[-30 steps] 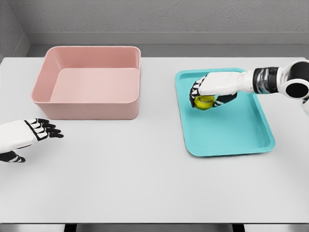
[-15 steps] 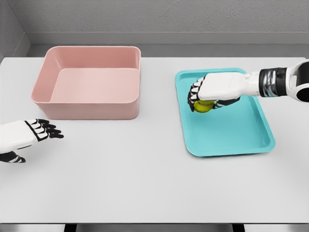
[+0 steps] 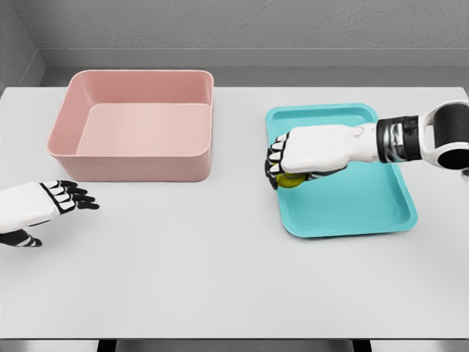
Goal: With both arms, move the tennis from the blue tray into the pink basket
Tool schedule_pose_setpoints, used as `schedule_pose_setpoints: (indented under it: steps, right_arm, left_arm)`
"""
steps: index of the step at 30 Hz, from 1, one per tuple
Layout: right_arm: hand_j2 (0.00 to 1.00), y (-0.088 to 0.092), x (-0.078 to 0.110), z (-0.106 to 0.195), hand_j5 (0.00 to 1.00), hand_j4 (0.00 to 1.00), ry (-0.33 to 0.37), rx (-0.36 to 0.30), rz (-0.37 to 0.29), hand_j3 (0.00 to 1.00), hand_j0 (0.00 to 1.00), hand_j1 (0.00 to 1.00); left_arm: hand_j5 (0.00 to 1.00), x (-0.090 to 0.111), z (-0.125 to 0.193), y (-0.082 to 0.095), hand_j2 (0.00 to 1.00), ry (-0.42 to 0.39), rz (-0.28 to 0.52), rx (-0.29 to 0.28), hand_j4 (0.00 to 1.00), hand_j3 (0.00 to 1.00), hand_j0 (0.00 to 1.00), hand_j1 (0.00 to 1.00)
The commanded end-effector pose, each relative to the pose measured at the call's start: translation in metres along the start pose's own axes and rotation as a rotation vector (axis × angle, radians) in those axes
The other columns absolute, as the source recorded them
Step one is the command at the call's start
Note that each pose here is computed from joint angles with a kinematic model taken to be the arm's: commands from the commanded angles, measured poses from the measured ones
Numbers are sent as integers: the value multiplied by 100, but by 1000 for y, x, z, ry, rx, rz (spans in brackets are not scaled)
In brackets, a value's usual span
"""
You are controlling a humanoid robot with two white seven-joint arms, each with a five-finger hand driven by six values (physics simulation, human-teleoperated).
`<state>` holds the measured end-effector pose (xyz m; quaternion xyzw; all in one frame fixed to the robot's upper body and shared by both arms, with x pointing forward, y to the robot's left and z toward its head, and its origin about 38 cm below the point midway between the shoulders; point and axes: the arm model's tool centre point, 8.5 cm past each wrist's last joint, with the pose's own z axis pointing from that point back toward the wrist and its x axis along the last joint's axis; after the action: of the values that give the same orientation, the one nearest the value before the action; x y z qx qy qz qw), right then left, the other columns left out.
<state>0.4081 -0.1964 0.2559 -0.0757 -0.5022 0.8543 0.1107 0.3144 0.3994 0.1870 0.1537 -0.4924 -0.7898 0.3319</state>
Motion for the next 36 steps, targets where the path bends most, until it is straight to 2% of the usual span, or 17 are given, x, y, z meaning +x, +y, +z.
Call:
schedule_pose_setpoints:
  steps: [1,8,17,25,28,31,36]
  right_arm:
    - [54,-3,3,-3,54,54,-12,-9,3,54,54,54]
    - [53,-11,6,-14,53,53,-31,-26,18,53,53,53]
    - [53,-24,17,-43,53,53,-93,-66,29,53,53,53]
    - [53,-19,22,-70,53,53,-134,-54,10,53,53,53]
    - [53,-18,19,-78,53,53,-134,-54,-5,53,53,53]
    - [53,-14,20,-96,53,53,-152,-43,-20,53,53,53]
    - [51,-17,33,-114,51,51,-202,-42,-14,51,51,51]
  left_arm:
    - [100,1,-3,-1,100,-4,7,9,100,100,100,100]
    - [100,-1,-2,-3,100,4,12,7,100,100,100,100]
    - [100,-6,1,-4,100,19,23,7,100,100,100,100]
    - [100,-8,2,-2,100,25,22,10,100,100,100,100]
    - [100,-9,2,-3,100,27,23,9,100,100,100,100]
    - [100,-9,3,-3,100,29,21,7,100,100,100,100]
    - [100,-9,3,-3,100,29,21,7,100,100,100,100]
